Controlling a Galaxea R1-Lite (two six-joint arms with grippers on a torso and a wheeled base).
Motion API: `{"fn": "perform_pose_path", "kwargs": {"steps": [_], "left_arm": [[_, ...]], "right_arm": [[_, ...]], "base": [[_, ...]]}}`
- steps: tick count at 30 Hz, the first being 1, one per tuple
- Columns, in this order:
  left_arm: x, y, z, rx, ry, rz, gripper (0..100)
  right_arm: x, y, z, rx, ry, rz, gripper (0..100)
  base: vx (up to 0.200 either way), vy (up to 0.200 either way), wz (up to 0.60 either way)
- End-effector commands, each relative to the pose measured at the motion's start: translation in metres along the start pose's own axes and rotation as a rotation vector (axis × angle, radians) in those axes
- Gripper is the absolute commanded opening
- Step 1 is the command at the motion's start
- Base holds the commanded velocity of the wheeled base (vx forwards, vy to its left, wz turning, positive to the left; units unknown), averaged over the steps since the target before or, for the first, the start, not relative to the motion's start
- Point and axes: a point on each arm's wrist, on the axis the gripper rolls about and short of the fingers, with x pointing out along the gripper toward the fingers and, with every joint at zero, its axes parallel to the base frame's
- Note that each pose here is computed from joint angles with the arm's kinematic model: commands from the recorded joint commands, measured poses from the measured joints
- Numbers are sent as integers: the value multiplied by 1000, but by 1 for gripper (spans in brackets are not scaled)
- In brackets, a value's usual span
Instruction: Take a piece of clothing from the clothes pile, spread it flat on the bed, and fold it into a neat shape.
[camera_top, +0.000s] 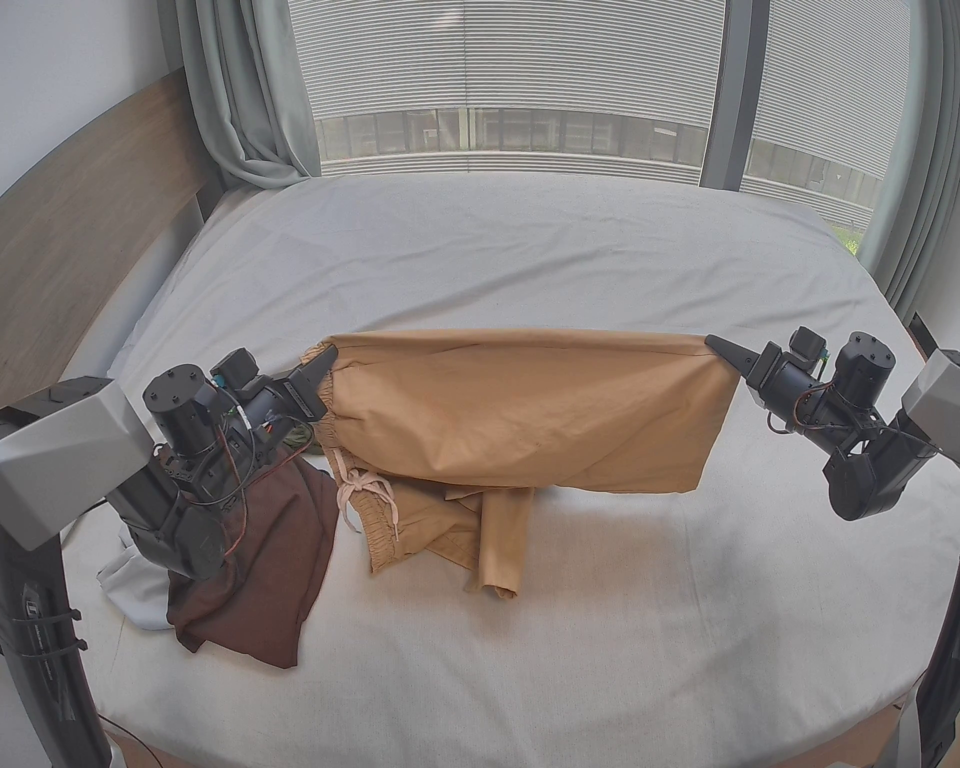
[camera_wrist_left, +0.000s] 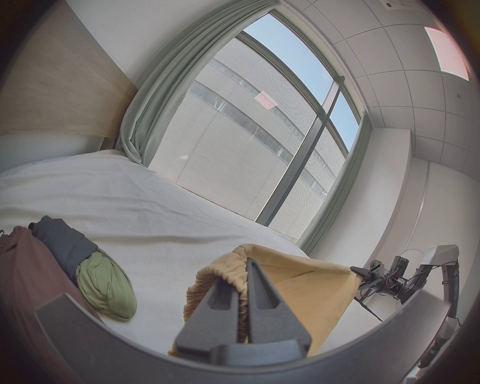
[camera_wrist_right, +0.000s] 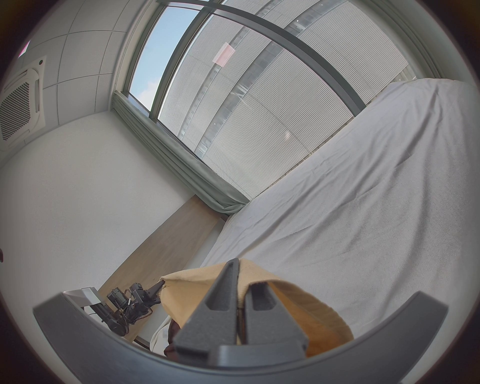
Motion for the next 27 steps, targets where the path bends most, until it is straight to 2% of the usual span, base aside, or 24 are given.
{"fn": "perform_pose_path", "kwargs": {"steps": [1,13,24,27], "left_arm": [[12,11,-17,-6,15,7,0],[39,24,-22,-11,-50,39,0],[58,32,-19,-115,-81,30,0],[61,34,-21,-118,-72,35,0]], "right_arm": [[8,-18,-6,8,4,-13,0],[35,-32,2,-4,-5,4,0],[63,-48,11,10,11,-10,0],[70,-53,12,14,16,-13,0]], "base": [[0,0,0],[0,0,0],[0,0,0],[0,0,0]]}}
